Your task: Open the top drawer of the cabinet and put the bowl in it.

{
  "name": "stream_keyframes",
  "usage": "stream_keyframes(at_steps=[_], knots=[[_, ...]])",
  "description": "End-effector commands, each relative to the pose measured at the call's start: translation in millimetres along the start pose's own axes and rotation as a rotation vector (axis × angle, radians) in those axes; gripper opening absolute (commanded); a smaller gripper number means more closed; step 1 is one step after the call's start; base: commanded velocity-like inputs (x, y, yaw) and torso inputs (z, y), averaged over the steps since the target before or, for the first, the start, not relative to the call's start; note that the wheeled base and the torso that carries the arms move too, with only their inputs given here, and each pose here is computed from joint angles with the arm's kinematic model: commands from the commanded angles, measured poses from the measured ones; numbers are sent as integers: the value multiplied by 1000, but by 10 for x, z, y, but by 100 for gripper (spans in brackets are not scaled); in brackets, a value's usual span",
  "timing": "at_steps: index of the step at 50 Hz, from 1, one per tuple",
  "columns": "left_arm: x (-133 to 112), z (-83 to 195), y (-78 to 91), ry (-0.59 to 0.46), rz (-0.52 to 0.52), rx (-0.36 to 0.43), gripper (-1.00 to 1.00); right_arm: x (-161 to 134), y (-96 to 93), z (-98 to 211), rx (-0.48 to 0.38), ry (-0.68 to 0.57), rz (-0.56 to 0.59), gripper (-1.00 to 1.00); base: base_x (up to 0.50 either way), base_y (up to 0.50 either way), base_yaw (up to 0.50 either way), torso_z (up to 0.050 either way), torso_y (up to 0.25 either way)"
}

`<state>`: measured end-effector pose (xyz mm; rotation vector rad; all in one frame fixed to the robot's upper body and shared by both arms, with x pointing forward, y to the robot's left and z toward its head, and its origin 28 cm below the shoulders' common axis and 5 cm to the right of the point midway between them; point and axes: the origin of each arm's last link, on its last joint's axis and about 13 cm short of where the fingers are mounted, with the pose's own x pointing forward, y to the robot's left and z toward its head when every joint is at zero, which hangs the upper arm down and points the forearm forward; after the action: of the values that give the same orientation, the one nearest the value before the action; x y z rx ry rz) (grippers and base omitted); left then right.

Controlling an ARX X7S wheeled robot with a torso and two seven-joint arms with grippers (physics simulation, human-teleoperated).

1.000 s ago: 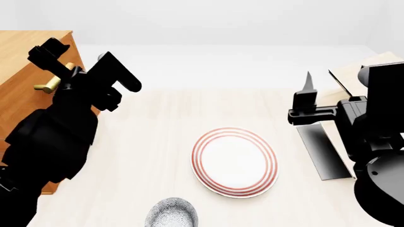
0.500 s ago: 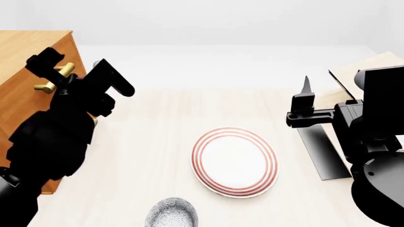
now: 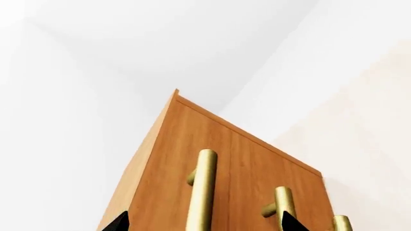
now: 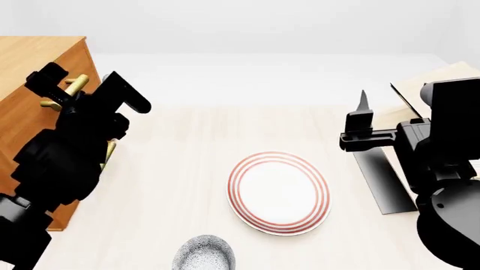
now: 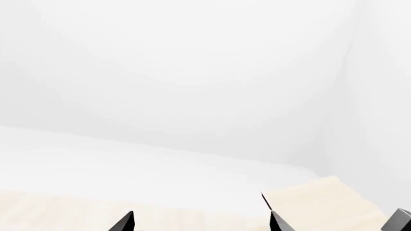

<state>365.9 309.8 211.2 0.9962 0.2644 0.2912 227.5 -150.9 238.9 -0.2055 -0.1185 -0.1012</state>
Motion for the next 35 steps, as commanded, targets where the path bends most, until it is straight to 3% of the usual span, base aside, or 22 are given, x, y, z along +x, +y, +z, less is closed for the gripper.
stream_keyframes(at_steps=[1,35], knots=[[70,-75,-34,40,6,-12,100,11,1,-1,4,3,0,100,0,0,0,0,0],[293,-168,-51,123,73,-52,100,28,8,-51,13,13,5,100,0,0,0,0,0]])
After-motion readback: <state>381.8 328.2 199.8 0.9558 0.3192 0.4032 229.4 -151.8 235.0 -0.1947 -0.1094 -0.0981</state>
